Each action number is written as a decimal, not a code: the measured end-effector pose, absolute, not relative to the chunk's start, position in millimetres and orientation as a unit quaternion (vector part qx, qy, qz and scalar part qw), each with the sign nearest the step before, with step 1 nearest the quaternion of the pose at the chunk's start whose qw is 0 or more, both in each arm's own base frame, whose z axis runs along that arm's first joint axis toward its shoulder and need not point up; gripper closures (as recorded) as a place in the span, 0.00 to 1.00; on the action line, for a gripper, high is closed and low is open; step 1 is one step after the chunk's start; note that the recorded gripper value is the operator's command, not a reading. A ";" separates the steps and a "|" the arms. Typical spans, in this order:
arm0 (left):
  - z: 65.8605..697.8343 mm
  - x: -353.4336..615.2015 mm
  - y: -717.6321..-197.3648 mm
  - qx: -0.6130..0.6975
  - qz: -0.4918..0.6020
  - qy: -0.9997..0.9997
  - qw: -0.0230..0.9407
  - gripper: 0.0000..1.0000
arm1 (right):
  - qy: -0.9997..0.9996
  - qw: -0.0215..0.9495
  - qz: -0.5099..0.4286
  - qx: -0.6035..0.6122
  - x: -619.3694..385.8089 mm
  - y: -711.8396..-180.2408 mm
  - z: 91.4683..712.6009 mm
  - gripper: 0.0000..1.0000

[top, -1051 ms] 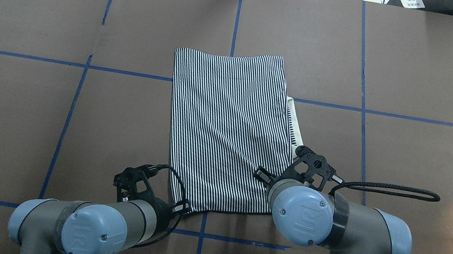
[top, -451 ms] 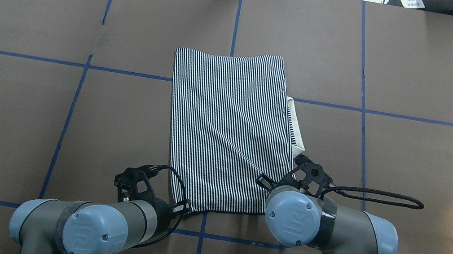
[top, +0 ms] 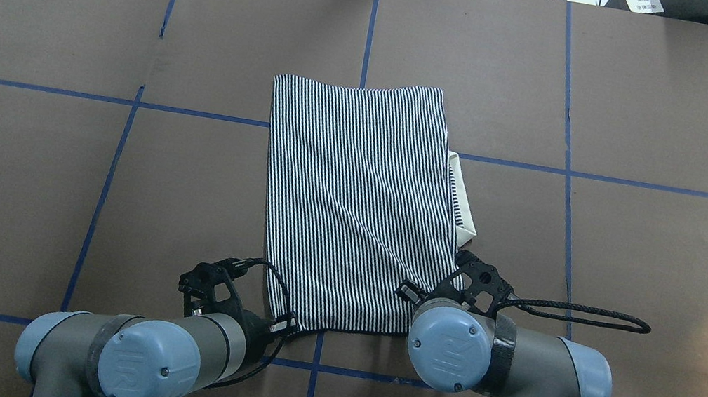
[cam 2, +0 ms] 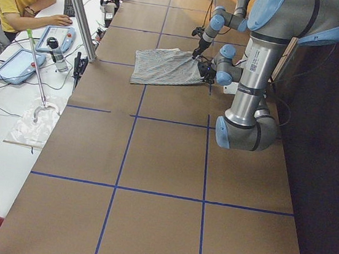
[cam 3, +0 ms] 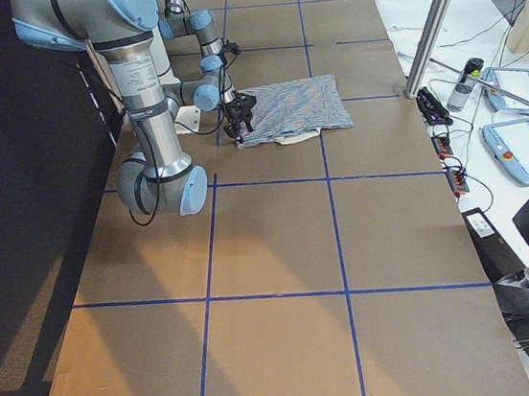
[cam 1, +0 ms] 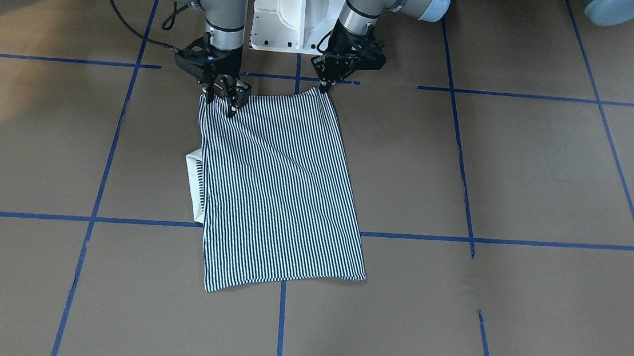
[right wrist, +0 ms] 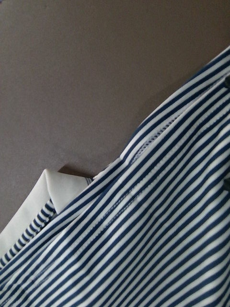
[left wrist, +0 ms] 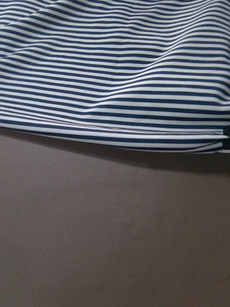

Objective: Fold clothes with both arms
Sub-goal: 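Move the right gripper toward the polo's near corner beside the left gripper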

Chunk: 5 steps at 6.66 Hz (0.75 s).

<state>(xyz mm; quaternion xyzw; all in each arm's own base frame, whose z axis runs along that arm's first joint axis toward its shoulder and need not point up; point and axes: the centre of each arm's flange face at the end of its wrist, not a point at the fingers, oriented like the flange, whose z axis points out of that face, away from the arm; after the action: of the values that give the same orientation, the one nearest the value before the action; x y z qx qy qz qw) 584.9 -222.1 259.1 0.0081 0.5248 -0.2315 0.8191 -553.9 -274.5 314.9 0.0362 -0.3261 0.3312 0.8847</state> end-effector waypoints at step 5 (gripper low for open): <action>254.8 582.8 -221.8 0.008 -0.231 0.528 0.817 1.00 | -0.337 0.865 0.371 0.023 -555.7 -275.8 304.0 1.00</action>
<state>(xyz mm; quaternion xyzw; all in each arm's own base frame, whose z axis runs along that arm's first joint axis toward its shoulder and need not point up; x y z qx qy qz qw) 582.8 -221.8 254.8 0.0077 0.5284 -0.2305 0.8171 -555.7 -275.8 304.0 0.0230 -0.3369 0.3708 0.8652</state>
